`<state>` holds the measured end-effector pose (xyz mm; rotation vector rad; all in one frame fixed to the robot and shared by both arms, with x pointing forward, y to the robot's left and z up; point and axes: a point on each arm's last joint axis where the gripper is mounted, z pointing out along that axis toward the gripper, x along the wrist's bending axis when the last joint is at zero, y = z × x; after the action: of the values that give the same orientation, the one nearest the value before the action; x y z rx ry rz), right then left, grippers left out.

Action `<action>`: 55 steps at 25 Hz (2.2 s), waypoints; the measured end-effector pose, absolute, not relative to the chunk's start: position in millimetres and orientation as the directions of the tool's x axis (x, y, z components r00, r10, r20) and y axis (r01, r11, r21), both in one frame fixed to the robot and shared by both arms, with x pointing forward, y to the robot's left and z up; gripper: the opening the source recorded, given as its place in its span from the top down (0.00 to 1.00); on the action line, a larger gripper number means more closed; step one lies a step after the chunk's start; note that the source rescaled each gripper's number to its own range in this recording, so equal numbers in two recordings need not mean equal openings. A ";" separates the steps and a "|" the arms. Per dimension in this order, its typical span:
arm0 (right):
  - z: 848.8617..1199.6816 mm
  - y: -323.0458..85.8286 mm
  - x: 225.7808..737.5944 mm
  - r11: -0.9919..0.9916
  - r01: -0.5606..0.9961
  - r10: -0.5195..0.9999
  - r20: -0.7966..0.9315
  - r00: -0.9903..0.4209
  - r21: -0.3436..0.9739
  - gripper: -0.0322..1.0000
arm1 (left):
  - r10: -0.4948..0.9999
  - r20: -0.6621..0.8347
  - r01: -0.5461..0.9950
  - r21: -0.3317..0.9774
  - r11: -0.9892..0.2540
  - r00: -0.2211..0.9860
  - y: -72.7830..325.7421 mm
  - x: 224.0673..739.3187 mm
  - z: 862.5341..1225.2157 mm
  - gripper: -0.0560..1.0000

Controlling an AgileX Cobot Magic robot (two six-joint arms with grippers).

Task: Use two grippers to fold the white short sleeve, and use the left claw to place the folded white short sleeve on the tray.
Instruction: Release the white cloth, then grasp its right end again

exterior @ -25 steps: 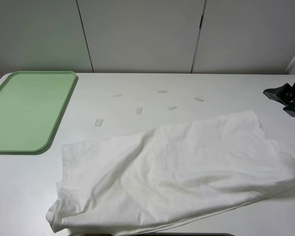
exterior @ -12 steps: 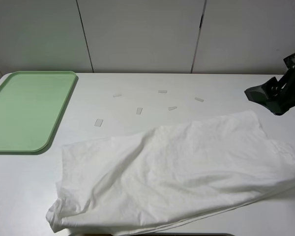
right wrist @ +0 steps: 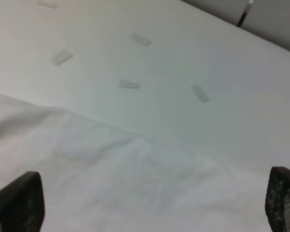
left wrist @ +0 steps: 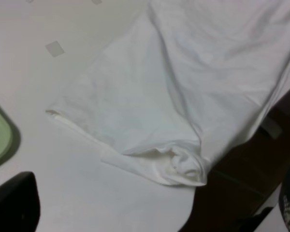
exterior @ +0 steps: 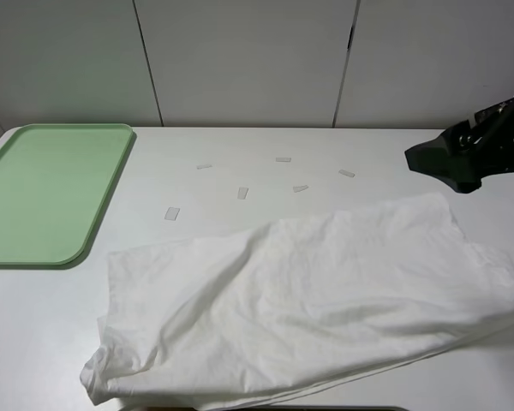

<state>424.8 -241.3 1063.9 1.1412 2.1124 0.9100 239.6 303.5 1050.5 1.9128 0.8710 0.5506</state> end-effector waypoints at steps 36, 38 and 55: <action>1041.6 -229.9 422.9 0.155 0.760 0.913 0.202 -0.354 0.631 0.00 | 0.998 0.021 0.456 0.889 -0.044 0.056 303.6 235.4 1050.2 0.00; 1032.2 -228.3 429.3 0.171 0.785 0.914 0.202 -0.352 0.596 0.00 | 0.998 0.021 0.456 0.889 -0.044 0.056 303.6 235.4 1050.2 0.00; 989.0 -211.8 504.2 0.378 0.832 0.804 0.301 -0.513 0.406 0.00 | 0.998 0.021 0.456 0.889 -0.044 0.056 303.6 235.4 1050.2 0.00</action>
<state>504.2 -211.8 989.0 1.5753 2.6518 0.8334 235.4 303.6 1050.2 1.5992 1.4934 0.9337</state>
